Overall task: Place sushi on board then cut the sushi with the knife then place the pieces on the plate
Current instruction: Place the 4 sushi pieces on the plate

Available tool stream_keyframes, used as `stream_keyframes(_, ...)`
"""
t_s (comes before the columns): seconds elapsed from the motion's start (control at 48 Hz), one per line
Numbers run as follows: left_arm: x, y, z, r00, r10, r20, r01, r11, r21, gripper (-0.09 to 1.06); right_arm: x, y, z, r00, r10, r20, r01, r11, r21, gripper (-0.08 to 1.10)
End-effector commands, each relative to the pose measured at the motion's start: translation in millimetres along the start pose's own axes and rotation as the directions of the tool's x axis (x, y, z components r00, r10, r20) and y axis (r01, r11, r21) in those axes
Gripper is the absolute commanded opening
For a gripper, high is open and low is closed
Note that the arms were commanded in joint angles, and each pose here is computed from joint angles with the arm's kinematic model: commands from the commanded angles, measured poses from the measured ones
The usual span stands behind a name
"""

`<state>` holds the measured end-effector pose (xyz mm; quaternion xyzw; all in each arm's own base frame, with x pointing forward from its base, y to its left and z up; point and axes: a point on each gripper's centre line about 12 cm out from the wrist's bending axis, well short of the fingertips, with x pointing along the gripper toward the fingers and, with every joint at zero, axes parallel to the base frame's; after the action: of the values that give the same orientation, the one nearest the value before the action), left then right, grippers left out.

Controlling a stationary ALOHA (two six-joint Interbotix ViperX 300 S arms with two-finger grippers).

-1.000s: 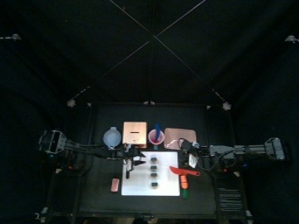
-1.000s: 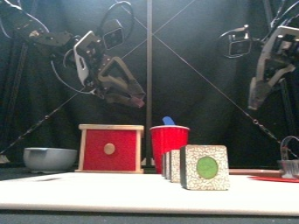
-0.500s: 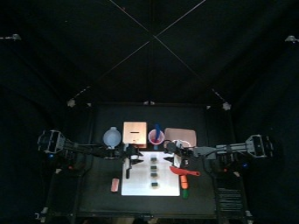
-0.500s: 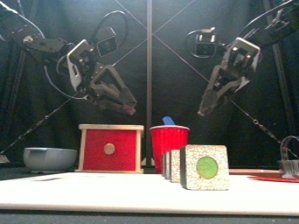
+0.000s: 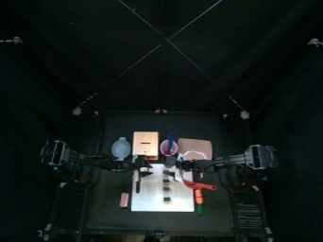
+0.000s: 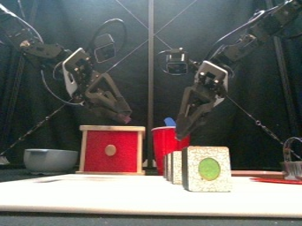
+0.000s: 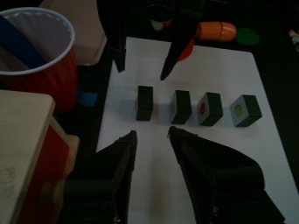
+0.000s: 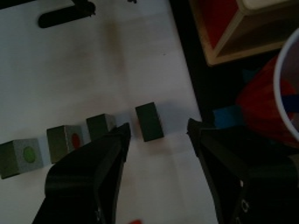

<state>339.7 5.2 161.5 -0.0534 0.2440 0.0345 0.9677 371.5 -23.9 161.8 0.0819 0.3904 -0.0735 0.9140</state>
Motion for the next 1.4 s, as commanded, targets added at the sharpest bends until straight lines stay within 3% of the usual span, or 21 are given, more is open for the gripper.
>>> stream_keyframes(0.021,-0.2,1.0,5.6,0.9998,0.002,0.022,-0.002,1.0000,0.000,0.75,2,1,13,1.000,0.001,0.020,-0.001,1.000,0.002,0.88)
stream_keyframes(0.542,0.3,2.3,8.3,0.9996,0.006,0.028,-0.006,1.0000,-0.005,0.75,38,0,-1,0.996,-0.022,-0.083,0.021,1.000,-0.009,0.86)
stream_keyframes(0.833,0.4,2.3,8.9,0.9995,0.006,0.030,-0.006,0.9999,-0.010,0.75,47,3,-2,0.995,-0.019,-0.095,0.019,1.000,0.001,0.63)
stream_keyframes(1.021,0.3,2.5,8.3,0.9996,0.008,0.028,-0.007,0.9999,-0.016,0.75,30,3,5,0.997,-0.015,-0.078,0.019,0.999,0.040,0.59)
stream_keyframes(1.396,0.4,2.9,8.9,0.9995,0.011,0.030,-0.011,0.9996,-0.027,0.75,-38,-23,2,0.989,-0.080,-0.125,0.094,0.990,0.107,0.59)
